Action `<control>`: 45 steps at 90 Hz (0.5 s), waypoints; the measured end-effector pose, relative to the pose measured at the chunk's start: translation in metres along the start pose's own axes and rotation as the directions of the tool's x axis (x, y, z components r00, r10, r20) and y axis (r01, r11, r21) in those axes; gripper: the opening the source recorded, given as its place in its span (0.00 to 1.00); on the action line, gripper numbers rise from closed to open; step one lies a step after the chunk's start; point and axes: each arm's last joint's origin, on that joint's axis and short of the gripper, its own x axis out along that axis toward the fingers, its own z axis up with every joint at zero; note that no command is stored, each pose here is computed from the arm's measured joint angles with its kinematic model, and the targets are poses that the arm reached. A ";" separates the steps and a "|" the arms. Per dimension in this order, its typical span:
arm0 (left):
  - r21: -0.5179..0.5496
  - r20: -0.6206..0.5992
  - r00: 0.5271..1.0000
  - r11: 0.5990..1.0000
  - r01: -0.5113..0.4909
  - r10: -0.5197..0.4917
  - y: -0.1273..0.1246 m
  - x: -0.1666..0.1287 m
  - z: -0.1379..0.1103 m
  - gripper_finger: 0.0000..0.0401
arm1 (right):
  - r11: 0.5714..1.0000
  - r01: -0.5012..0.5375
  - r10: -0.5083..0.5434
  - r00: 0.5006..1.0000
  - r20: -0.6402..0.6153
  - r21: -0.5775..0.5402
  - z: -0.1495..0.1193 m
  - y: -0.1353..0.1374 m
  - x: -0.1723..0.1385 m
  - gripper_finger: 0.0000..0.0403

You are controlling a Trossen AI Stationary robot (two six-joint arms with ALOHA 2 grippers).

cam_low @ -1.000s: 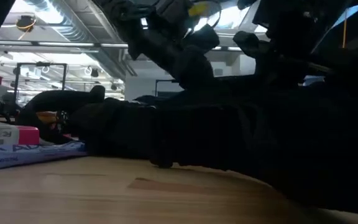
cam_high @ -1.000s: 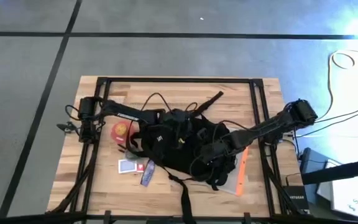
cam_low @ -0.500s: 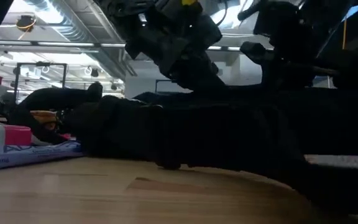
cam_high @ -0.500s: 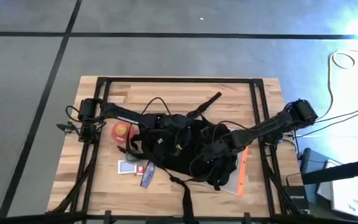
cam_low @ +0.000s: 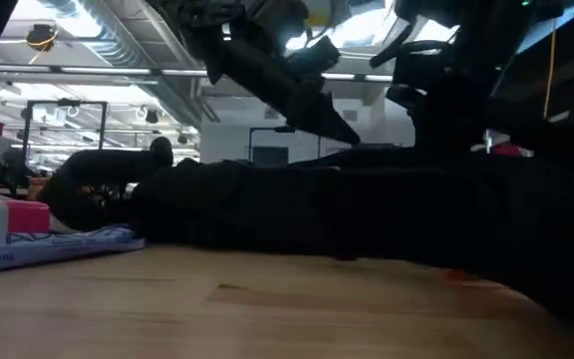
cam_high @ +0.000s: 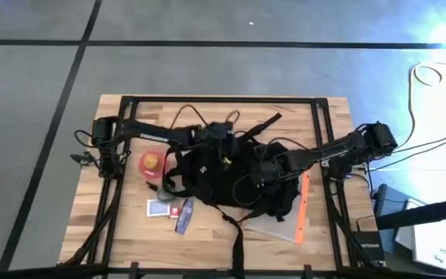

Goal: Unpack backpack
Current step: Remove the pink charger cable from the black backpack

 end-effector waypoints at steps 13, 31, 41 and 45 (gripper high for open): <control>-0.004 0.017 1.000 1.000 -0.020 0.020 0.010 -0.020 0.011 0.04 | 0.997 0.022 -0.021 1.000 -0.014 0.077 -0.008 -0.021 0.002 0.00; 0.007 -0.009 0.999 0.999 0.033 -0.033 -0.004 -0.037 0.021 0.04 | 0.988 0.027 -0.020 0.999 -0.051 0.152 -0.021 -0.045 0.010 0.00; 0.023 -0.105 0.985 0.990 0.139 -0.135 -0.028 -0.039 0.015 0.04 | 0.982 0.033 -0.019 0.997 -0.077 0.185 -0.027 -0.053 0.011 0.00; 0.020 -0.147 0.974 0.983 0.180 -0.175 -0.039 -0.039 0.008 0.04 | 0.980 0.031 -0.013 0.996 -0.091 0.195 -0.030 -0.055 0.010 0.00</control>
